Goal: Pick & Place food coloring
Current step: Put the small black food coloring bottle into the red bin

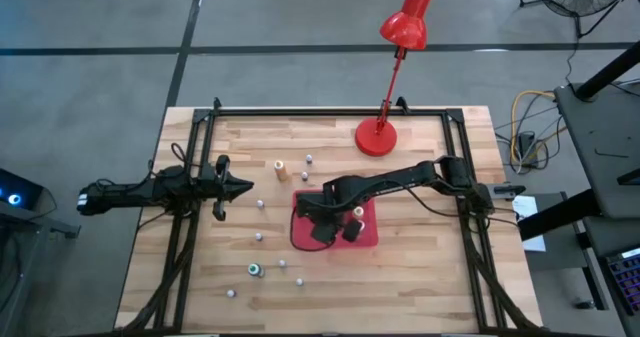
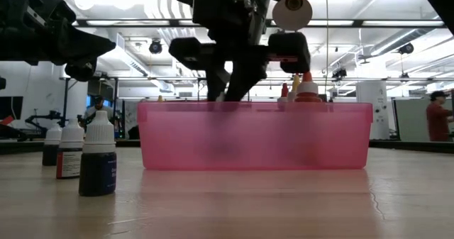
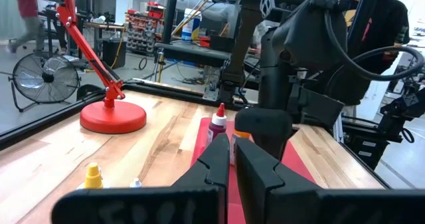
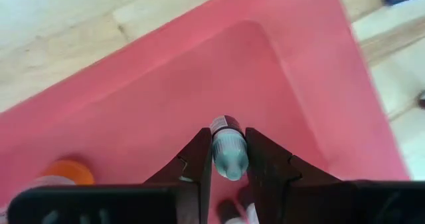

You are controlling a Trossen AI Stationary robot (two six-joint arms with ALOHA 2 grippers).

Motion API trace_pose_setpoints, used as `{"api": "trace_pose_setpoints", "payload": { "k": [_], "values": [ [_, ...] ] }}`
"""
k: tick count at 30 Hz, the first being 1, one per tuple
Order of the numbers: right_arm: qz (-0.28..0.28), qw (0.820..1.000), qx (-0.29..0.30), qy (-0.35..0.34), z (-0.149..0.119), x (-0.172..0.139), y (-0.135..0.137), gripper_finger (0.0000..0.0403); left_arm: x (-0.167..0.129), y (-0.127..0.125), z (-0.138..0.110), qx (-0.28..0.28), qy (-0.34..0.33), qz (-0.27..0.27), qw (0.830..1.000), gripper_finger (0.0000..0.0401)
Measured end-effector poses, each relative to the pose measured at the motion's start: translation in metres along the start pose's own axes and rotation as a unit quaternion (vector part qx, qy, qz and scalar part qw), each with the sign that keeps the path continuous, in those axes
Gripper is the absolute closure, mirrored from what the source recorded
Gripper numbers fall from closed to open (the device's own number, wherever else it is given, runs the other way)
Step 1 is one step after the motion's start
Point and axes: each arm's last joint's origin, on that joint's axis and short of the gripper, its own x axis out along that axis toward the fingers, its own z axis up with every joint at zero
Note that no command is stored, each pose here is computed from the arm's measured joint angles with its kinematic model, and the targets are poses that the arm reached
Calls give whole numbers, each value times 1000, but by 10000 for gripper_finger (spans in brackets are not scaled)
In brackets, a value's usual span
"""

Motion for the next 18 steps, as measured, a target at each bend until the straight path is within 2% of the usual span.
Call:
{"api": "trace_pose_setpoints", "payload": {
  "k": [18],
  "values": [
    [-2, 999, 51, -4, 0, -2, -2, 337, 0, 0, 0, 0, 0, 0, 1000, 401]
  ]
}}
